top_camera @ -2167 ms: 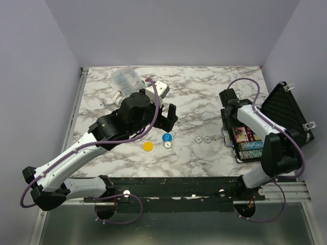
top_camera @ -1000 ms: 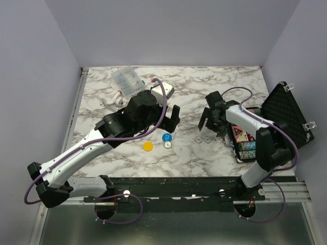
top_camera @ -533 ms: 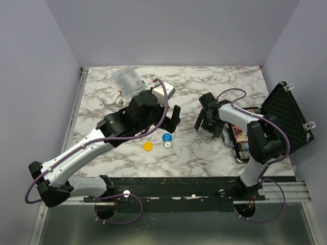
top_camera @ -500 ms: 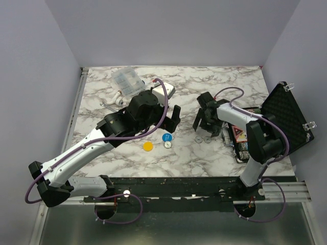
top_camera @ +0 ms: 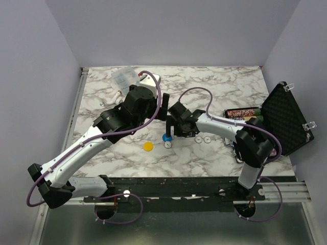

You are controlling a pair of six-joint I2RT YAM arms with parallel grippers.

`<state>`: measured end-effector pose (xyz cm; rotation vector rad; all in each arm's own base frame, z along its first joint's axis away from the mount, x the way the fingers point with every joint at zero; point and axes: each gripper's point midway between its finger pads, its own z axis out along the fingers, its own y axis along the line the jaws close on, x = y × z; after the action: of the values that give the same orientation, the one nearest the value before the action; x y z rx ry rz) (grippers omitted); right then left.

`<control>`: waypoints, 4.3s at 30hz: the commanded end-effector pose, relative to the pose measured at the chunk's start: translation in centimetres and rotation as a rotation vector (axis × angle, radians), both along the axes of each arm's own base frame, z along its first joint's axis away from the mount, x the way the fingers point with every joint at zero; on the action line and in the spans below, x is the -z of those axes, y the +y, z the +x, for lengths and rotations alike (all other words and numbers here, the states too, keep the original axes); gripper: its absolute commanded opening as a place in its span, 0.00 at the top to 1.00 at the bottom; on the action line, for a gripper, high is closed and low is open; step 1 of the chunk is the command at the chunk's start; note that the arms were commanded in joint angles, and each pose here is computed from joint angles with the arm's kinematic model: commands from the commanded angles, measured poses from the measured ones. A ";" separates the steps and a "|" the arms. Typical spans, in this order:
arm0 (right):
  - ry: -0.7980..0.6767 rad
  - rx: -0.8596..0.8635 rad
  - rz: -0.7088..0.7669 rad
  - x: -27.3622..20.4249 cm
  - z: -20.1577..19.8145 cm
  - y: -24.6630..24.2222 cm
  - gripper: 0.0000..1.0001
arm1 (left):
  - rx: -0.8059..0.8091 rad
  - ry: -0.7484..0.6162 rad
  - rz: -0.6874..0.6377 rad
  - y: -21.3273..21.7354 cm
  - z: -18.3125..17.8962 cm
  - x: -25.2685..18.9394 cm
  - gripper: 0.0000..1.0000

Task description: Pack up texas hold em set

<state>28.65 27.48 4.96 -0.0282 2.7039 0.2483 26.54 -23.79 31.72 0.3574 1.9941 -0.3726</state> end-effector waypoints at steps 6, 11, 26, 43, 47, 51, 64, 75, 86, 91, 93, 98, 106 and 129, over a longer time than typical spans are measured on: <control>-0.210 -0.066 0.017 0.9 -0.9 5.0 0.01 | -0.316 -0.120 0.035 6.3 2.4 -2.9 0.02; -0.239 -0.090 -0.111 1.0 -1.3 5.8 0.06 | -0.305 -0.129 0.042 6.3 2.4 -2.9 0.01; -0.194 -0.119 -0.176 3.0 -3.8 5.3 0.27 | -0.294 -0.130 0.041 6.0 2.4 -2.8 0.02; -0.178 -0.115 -0.187 3.5 -4.4 4.4 0.45 | -0.251 -0.123 0.028 5.2 2.1 -2.8 0.02; -0.175 -0.111 -0.194 3.6 -4.5 4.2 0.52 | -0.249 -0.124 0.030 5.1 2.0 -2.7 0.02; -0.181 -0.104 -0.201 3.4 -4.5 3.8 0.61 | -0.243 -0.122 0.030 5.0 2.0 -2.7 0.01; -0.303 0.045 -0.140 -2.5 -2.4 0.1 0.92 | -0.223 -0.115 0.034 4.6 2.0 -2.3 0.02; -0.235 0.296 -0.178 -3.4 0.1 -12.3 0.92 | -0.196 -0.110 0.031 4.1 1.9 -2.2 0.02; -0.087 0.329 -0.212 -0.5 -0.5 -15.4 0.88 | -0.185 -0.107 0.029 3.9 1.8 -2.2 0.01; -0.042 0.318 -0.216 0.9 -1.0 -15.2 0.86 | -0.182 -0.106 0.031 3.9 1.8 -2.1 0.02; -0.037 0.321 -0.227 1.2 -1.1 -15.4 0.85 | -0.180 -0.107 0.030 3.8 1.8 -2.1 0.02; -0.033 0.317 -0.232 1.8 -1.1 -15.6 0.82 | -0.173 -0.105 0.028 3.7 1.8 -2.1 0.02; -0.025 0.309 -0.228 2.6 -0.7 -15.4 0.77 | -0.169 -0.102 0.030 3.6 1.8 -1.9 0.01; -0.045 0.282 -0.225 -0.1 0.4 -15.1 0.33 | -0.150 -0.091 0.035 3.1 1.8 -1.5 0.02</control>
<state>28.05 12.11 2.85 0.2912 2.6550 -0.1632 28.44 -20.11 33.58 0.2118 1.9222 -0.2068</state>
